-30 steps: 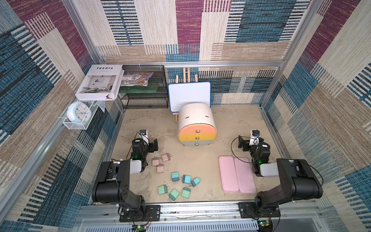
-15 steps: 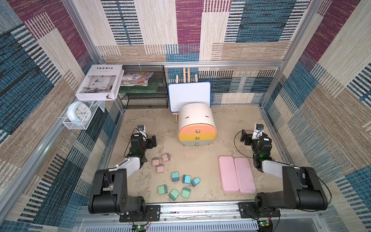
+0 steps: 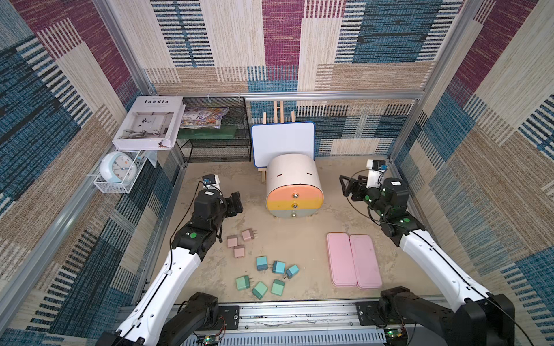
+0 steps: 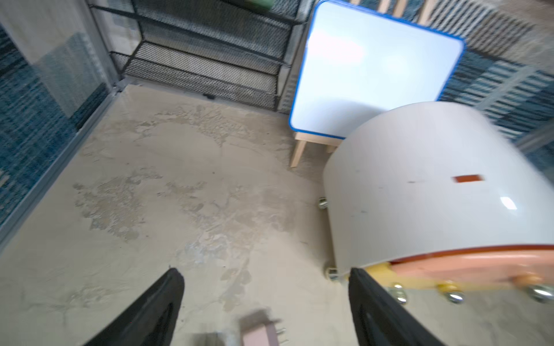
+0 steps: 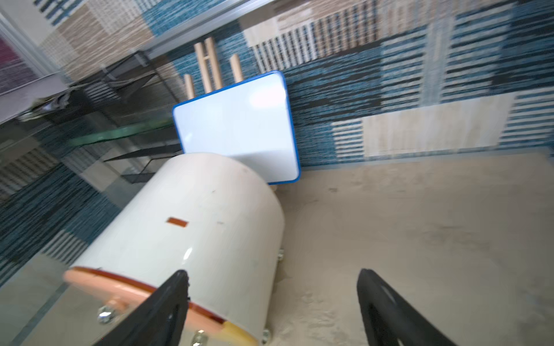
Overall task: Place the plugs into the drawer by color
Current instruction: Adjust the storage box at the center of the board.
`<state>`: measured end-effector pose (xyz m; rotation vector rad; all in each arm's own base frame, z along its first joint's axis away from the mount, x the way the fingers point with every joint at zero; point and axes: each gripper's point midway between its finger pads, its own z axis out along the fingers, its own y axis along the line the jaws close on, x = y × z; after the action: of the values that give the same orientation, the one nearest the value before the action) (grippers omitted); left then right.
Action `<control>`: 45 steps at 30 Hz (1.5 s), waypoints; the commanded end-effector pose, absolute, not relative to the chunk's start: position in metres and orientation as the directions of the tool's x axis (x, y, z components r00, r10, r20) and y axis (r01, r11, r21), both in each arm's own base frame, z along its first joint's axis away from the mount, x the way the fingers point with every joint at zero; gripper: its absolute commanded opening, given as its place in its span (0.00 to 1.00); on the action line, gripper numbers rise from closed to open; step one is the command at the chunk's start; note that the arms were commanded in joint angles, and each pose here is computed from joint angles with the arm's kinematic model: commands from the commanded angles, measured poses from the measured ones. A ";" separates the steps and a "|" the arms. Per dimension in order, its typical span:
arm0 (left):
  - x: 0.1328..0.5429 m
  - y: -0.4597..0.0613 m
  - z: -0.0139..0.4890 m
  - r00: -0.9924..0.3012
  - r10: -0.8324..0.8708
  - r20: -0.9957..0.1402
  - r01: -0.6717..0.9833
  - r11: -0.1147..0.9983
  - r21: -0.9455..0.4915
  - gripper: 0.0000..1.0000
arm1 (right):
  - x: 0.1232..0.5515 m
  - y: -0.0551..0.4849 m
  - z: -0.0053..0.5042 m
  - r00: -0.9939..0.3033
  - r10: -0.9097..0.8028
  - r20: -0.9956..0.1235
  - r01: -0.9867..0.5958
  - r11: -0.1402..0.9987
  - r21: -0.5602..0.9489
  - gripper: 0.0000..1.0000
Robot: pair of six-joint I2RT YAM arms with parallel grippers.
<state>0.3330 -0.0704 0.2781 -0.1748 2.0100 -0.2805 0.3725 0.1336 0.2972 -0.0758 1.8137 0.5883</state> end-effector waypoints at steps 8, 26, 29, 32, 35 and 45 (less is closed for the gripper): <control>0.364 -0.183 0.292 -0.709 -0.170 -0.684 0.303 0.803 -0.513 0.86 | 0.378 0.213 0.285 -0.623 0.150 -0.768 -0.499 0.680 0.538 0.97; 0.370 -0.250 0.277 -0.809 -0.097 -0.579 0.389 0.651 -0.652 0.90 | 0.403 0.259 0.253 -0.733 0.034 -0.680 -0.575 0.505 0.644 1.00; 0.359 -0.255 0.279 -0.809 -0.076 -0.583 0.411 0.636 -0.654 0.90 | 0.404 0.266 0.250 -0.739 0.019 -0.674 -0.581 0.489 0.651 0.99; 0.346 -0.258 0.279 -0.808 -0.063 -0.586 0.425 0.627 -0.653 0.90 | 0.404 0.279 0.248 -0.737 -0.006 -0.676 -0.596 0.478 0.645 0.99; 0.333 -0.258 0.279 -0.808 -0.056 -0.586 0.432 0.620 -0.655 0.90 | 0.403 0.294 0.246 -0.735 -0.036 -0.677 -0.613 0.464 0.640 0.98; 0.331 -0.226 0.281 -0.746 -0.046 -0.664 0.414 0.750 -0.517 0.89 | 0.438 0.284 0.260 -0.654 -0.055 -0.754 -0.635 0.582 0.508 0.97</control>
<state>0.3262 -0.2366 0.2801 0.2628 2.2677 -0.9826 0.4345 0.2925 0.2569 -0.5265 2.0903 1.1152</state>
